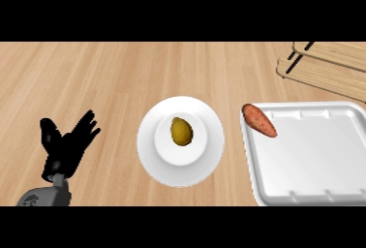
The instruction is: Pick the eggplant from the tray and place it in the tiered shelf
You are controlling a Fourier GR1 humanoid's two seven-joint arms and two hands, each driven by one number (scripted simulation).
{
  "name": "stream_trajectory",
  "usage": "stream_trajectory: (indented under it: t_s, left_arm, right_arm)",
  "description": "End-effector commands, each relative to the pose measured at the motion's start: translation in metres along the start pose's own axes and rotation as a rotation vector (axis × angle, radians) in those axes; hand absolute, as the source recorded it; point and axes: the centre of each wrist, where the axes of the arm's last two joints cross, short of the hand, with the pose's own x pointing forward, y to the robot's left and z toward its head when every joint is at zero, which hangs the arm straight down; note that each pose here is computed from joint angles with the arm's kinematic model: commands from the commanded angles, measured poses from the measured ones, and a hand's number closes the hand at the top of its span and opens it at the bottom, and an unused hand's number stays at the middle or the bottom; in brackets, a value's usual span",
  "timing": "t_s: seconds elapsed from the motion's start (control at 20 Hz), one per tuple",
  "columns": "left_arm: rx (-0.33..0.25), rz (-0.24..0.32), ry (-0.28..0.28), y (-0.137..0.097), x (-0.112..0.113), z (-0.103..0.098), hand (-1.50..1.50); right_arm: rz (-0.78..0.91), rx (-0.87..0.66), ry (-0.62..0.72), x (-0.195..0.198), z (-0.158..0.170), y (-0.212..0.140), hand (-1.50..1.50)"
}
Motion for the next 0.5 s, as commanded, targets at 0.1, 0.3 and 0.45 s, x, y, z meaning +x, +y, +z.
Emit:
stream_trajectory:
  t_s: [0.1,0.3,0.45]
  left_arm:
    - [-0.013,0.004,0.014,0.001,0.004,-0.007,0.00]
    - [-0.020,0.004,0.020,-0.013,-0.011,0.006,0.00]
    - [-0.018,0.012,0.015,-0.020,-0.008,-0.002,0.00]
  right_arm:
    - [-0.008,-0.021,-0.025,-0.024,-0.005,-0.002,1.50]
    - [-0.033,-0.036,-0.047,-0.023,-0.007,0.000,1.50]
    - [-0.022,-0.027,-0.048,-0.002,-0.009,0.005,1.50]
